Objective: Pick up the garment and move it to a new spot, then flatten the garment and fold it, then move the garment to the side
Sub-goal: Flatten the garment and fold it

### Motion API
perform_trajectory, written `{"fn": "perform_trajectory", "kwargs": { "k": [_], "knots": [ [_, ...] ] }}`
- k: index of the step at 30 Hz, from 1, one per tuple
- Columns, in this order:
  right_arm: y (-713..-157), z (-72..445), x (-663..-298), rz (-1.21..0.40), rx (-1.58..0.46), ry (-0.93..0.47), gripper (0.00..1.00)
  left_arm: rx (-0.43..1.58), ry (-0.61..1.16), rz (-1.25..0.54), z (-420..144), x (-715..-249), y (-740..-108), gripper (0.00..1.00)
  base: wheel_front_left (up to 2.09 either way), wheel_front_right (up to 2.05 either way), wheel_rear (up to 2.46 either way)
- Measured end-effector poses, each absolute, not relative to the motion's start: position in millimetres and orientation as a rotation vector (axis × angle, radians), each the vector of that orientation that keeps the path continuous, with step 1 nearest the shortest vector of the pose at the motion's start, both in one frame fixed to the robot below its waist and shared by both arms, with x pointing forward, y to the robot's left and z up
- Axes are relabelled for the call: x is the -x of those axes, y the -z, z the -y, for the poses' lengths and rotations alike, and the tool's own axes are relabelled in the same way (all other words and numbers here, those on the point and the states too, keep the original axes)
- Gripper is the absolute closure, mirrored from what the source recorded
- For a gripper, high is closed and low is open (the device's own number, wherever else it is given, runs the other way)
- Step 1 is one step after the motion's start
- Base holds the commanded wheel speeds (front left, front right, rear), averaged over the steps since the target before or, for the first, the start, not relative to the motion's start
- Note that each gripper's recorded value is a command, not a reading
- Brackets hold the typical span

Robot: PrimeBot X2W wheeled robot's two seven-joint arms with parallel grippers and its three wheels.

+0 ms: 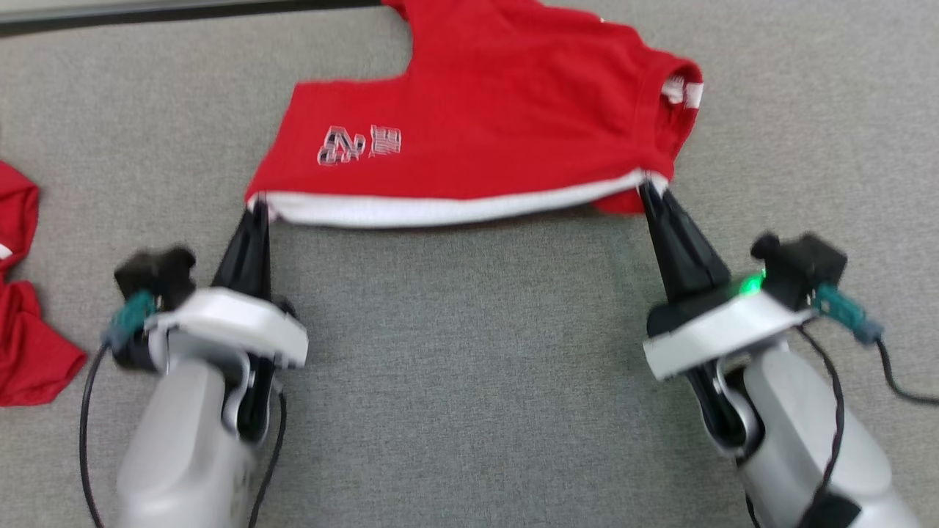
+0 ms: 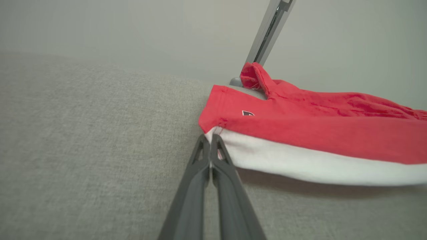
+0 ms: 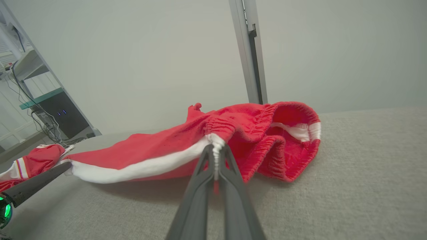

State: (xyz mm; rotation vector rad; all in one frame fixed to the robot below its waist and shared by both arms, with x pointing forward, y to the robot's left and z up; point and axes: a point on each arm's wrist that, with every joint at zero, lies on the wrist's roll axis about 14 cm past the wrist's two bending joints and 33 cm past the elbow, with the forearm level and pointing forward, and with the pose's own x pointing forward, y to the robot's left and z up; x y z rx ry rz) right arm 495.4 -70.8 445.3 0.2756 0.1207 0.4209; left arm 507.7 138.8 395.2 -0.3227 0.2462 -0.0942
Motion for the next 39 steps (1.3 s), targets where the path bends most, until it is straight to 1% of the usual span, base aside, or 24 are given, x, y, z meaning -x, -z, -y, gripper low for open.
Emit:
{"fn": "perform_trajectory", "kwargs": {
  "k": [1, 2, 3, 4, 5, 10, 15, 19, 22, 27, 30, 33, 34, 36, 39],
  "knots": [
    [-444, 75, -476, -0.126, -0.288, -0.411, 1.0, 0.322, 0.077, -0.252, -147, -487, -392, 1.0, 0.0, 0.0, 0.0],
    [-444, 75, -476, -0.126, -0.288, -0.411, 1.0, 0.322, 0.077, -0.252, -147, -487, -392, 1.0, 0.0, 0.0, 0.0],
    [-444, 77, -466, -0.129, -0.289, -0.409, 1.0, 0.318, 0.072, -0.254, -150, -476, -391, 1.0, 0.0, 0.0, 0.0],
    [-443, 83, -447, -0.136, -0.303, -0.388, 1.0, 0.316, 0.063, -0.254, -155, -454, -391, 1.0, 0.0, 0.0, 0.0],
    [-443, 83, -447, -0.136, -0.303, -0.388, 1.0, 0.316, 0.063, -0.254, -155, -454, -391, 1.0, 0.0, 0.0, 0.0],
    [-446, 91, -403, -0.139, -0.327, -0.357, 1.0, 0.28, 0.061, -0.235, -163, -410, -403, 1.0, 0.0, 0.0, 0.0],
    [-448, 97, -364, -0.143, -0.34, -0.33, 1.0, 0.254, 0.048, -0.217, -170, -378, -427, 1.0, 0.0, 0.0, 0.0],
    [-448, 96, -342, -0.152, -0.357, -0.318, 1.0, 0.246, 0.046, -0.238, -170, -357, -440, 1.0, 0.0, 0.0, 0.0],
    [-448, 96, -332, -0.165, -0.368, -0.306, 1.0, 0.245, 0.048, -0.232, -170, -352, -451, 1.0, 0.0, 0.0, 0.0],
    [-446, 97, -333, -0.183, -0.381, -0.285, 1.0, 0.242, 0.071, -0.207, -165, -361, -463, 1.0, 0.0, 0.0, 0.0],
    [-448, 102, -347, -0.168, -0.387, -0.259, 1.0, 0.237, 0.11, -0.182, -158, -381, -470, 1.0, 0.0, 0.0, 0.0],
    [-450, 107, -369, -0.147, -0.399, -0.232, 1.0, 0.222, 0.163, -0.154, -149, -410, -476, 1.0, 0.0, 0.0, 0.0],
    [-449, 111, -384, -0.136, -0.399, -0.217, 1.0, 0.207, 0.205, -0.15, -141, -432, -478, 1.0, 0.0, 0.0, 0.0],
    [-449, 115, -402, -0.122, -0.404, -0.202, 1.0, 0.201, 0.235, -0.143, -133, -458, -479, 1.0, 0.0, 0.0, 0.0],
    [-448, 120, -424, -0.106, -0.409, -0.184, 1.0, 0.199, 0.288, -0.17, -116, -491, -473, 1.0, 0.0, 0.0, 0.0]
  ]
}}
